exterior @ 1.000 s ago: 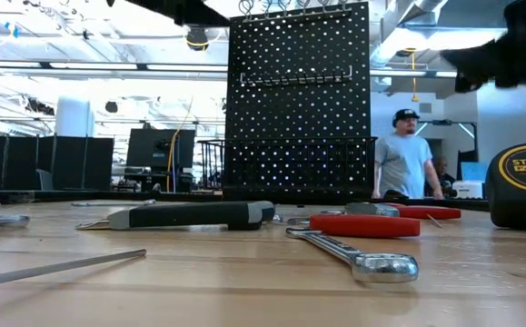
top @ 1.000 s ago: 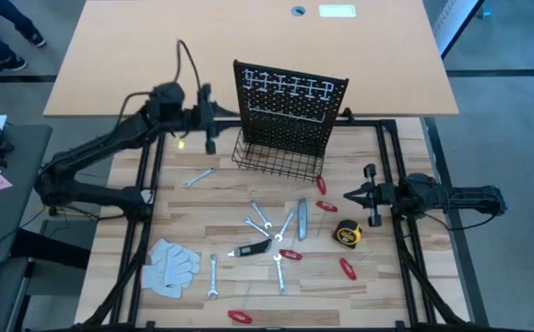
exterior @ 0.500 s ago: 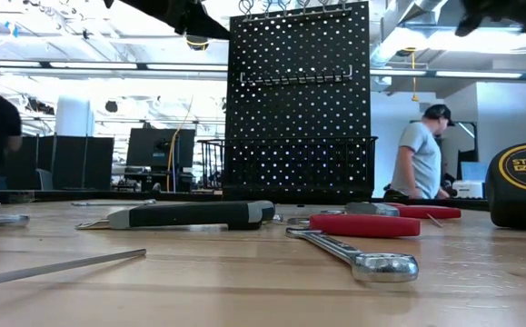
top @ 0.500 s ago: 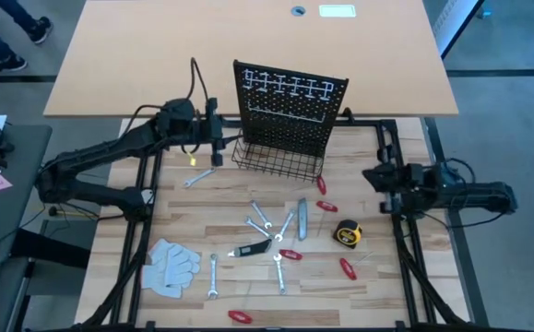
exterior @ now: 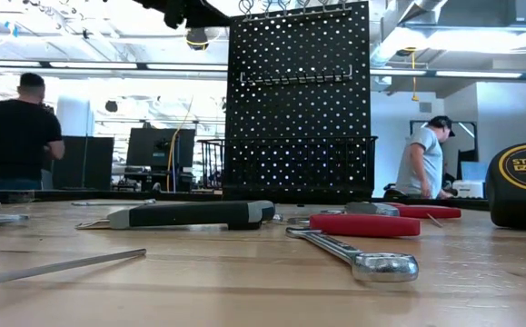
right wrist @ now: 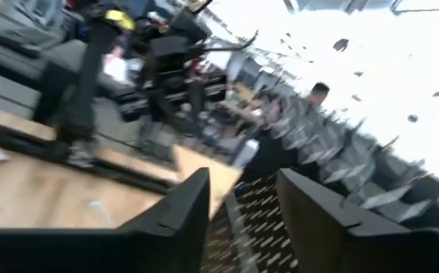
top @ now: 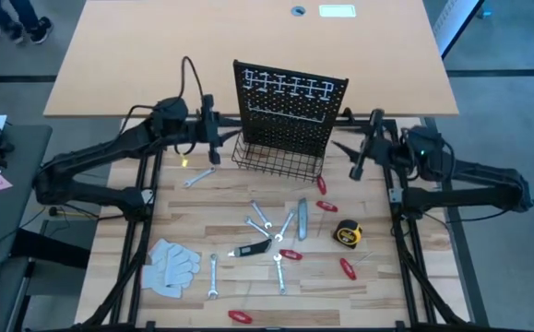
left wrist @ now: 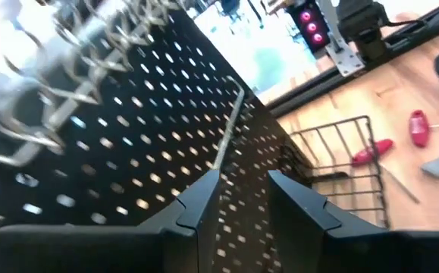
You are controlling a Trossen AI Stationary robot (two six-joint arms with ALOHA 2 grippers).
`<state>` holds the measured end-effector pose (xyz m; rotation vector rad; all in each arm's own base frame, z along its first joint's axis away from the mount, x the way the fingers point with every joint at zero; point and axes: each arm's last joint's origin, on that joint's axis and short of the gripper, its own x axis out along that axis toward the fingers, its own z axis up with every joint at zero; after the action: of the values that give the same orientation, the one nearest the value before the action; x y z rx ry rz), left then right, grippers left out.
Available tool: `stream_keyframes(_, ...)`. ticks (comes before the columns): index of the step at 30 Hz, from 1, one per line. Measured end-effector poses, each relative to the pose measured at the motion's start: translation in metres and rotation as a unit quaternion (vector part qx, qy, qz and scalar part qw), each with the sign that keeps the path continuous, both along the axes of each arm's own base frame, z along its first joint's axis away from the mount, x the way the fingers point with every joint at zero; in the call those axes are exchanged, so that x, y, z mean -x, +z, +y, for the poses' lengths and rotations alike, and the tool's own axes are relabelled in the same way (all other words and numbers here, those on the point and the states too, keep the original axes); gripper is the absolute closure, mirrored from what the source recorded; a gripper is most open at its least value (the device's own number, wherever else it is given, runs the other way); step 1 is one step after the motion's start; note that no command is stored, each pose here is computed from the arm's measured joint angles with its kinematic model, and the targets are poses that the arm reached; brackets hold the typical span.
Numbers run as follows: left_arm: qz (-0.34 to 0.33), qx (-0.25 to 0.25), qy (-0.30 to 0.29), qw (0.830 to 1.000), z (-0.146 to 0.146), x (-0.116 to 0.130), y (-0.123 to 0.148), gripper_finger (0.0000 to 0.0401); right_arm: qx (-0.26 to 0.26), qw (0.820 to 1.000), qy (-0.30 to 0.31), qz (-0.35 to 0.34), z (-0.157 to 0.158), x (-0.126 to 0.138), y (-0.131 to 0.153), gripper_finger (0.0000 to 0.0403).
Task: Hang tools onto peg board
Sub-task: Hang the hook on the pegboard
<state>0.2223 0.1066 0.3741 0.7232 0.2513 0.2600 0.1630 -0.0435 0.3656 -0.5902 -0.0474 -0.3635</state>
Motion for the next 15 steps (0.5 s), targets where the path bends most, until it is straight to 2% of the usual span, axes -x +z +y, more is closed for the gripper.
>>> stream_keyframes(6,-0.053,-0.066,0.013,0.996,0.001,0.009,0.018,0.0296,0.069,0.997,-0.043,0.017,-0.015,-0.012,0.029,0.0201)
stream_keyframes(11,-0.092,-0.097,0.033,0.99,0.01,0.013,0.027,0.0296,0.075,0.991,-0.071,0.09,-0.034,-0.03,0.033,0.0212)
stream_keyframes(15,-0.089,-0.097,0.045,0.99,0.015,0.015,0.026,0.0296,0.074,0.989,-0.084,0.096,-0.043,-0.036,0.039,0.0233)
